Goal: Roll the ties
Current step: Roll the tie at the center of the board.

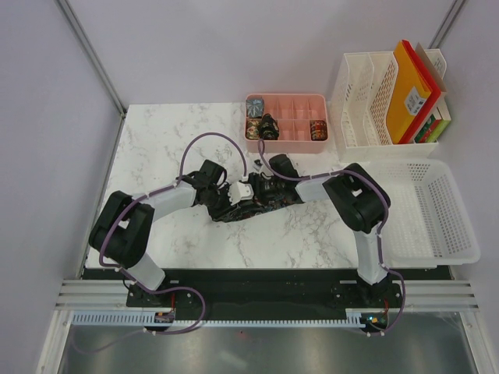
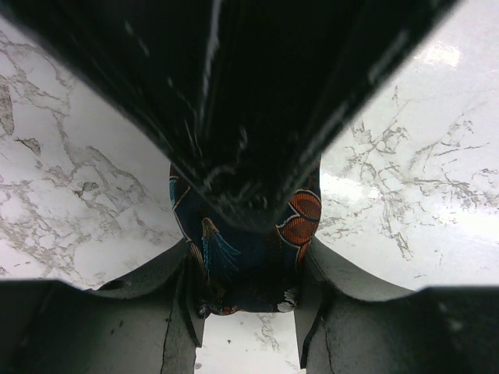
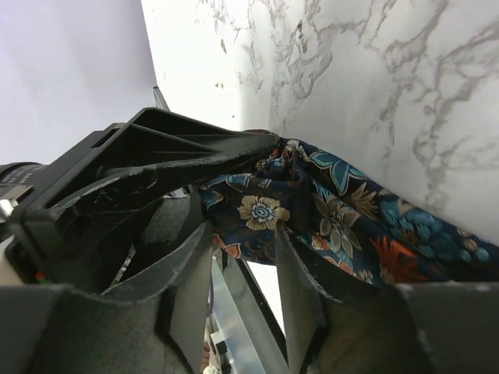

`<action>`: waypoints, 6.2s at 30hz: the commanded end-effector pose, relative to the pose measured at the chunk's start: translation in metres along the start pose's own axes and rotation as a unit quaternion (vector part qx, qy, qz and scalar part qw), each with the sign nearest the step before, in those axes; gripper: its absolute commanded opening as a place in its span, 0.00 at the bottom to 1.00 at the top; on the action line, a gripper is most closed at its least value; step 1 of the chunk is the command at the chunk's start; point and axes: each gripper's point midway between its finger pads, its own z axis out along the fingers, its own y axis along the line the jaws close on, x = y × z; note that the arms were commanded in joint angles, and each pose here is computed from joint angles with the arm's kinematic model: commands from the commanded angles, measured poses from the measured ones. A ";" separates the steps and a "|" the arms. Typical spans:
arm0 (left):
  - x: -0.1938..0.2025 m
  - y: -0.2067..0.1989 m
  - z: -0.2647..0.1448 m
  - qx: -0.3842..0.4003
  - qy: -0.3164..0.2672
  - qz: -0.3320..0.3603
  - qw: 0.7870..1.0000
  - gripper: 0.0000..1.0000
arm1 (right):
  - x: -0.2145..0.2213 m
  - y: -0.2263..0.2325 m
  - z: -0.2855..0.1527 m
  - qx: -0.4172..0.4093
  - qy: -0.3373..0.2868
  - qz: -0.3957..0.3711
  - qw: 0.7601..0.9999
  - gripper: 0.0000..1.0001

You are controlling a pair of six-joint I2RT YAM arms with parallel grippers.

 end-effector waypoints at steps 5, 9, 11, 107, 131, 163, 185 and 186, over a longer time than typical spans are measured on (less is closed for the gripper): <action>0.016 -0.007 0.006 0.005 0.026 -0.013 1.000 0.36 | 0.003 -0.010 0.017 0.003 0.008 0.001 1.000 0.49; 0.016 -0.007 0.007 0.009 0.028 -0.014 0.999 0.37 | 0.008 -0.022 0.022 0.022 0.019 -0.007 1.000 0.41; 0.014 -0.005 0.007 0.007 0.027 -0.013 1.000 0.38 | 0.011 -0.030 0.022 0.035 0.026 -0.007 0.999 0.36; -0.035 -0.013 0.030 -0.003 0.006 -0.079 0.997 0.35 | -0.004 -0.102 -0.012 0.105 0.017 0.004 0.994 0.00; -0.015 -0.021 0.029 0.002 0.029 -0.062 0.998 0.07 | -0.043 -0.071 -0.042 0.085 -0.001 -0.004 0.996 0.18; -0.003 -0.043 0.029 0.070 0.057 -0.052 0.995 0.07 | -0.038 -0.079 -0.038 0.110 0.021 -0.028 0.993 0.13; -0.001 -0.042 0.033 0.071 0.061 -0.055 0.994 0.11 | -0.005 -0.002 -0.053 -0.022 0.057 -0.050 0.997 0.57; -0.001 -0.043 0.033 0.072 0.061 -0.056 0.994 0.11 | -0.005 -0.002 -0.053 -0.022 0.056 -0.050 0.997 0.59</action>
